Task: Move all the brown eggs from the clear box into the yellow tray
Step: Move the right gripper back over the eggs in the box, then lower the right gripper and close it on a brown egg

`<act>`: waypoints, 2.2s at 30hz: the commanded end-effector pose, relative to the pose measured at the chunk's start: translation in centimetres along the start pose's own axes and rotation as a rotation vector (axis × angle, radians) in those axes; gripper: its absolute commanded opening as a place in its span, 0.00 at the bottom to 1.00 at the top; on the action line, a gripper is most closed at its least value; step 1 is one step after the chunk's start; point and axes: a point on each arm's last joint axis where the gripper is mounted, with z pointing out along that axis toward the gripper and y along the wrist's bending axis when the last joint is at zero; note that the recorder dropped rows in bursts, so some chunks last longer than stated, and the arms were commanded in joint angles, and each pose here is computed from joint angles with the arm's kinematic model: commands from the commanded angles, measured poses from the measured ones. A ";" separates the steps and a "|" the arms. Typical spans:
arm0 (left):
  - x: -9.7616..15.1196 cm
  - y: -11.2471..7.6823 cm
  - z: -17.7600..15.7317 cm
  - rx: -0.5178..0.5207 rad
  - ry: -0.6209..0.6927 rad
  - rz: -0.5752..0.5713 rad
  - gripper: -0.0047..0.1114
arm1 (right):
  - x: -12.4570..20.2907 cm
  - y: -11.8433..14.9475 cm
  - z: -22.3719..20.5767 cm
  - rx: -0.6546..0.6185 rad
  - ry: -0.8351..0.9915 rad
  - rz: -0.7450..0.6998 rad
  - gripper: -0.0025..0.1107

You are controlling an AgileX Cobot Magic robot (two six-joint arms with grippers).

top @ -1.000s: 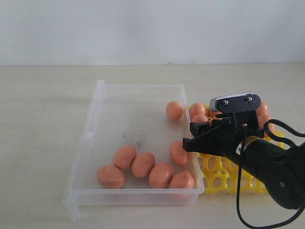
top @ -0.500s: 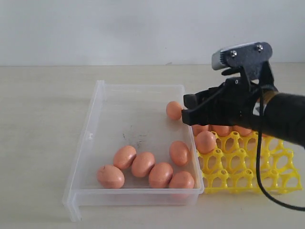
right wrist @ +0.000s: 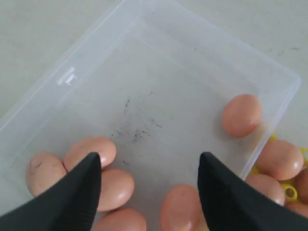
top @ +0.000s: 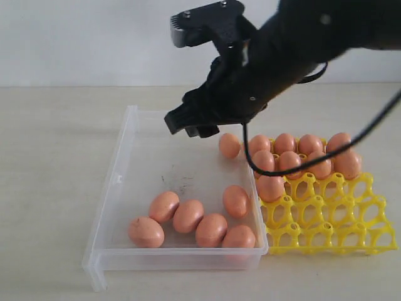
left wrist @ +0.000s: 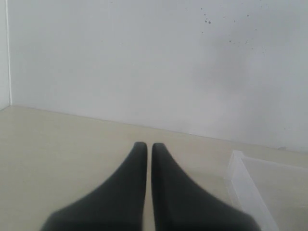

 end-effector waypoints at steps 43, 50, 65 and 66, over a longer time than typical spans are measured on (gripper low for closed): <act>0.1 0.0 0.0 0.002 0.002 -0.018 0.07 | 1.1 3.1 15.0 -0.269 0.377 0.177 0.50; 0.1 0.0 0.0 0.002 0.002 -0.018 0.07 | 0.8 3.2 15.1 -0.291 0.335 0.110 0.50; 0.1 0.0 0.0 0.002 -0.001 -0.018 0.07 | 1.2 3.2 15.0 -0.283 0.379 0.125 0.49; 0.1 0.0 0.0 0.002 -0.001 -0.018 0.07 | 1.2 3.1 15.0 -0.278 0.384 0.110 0.49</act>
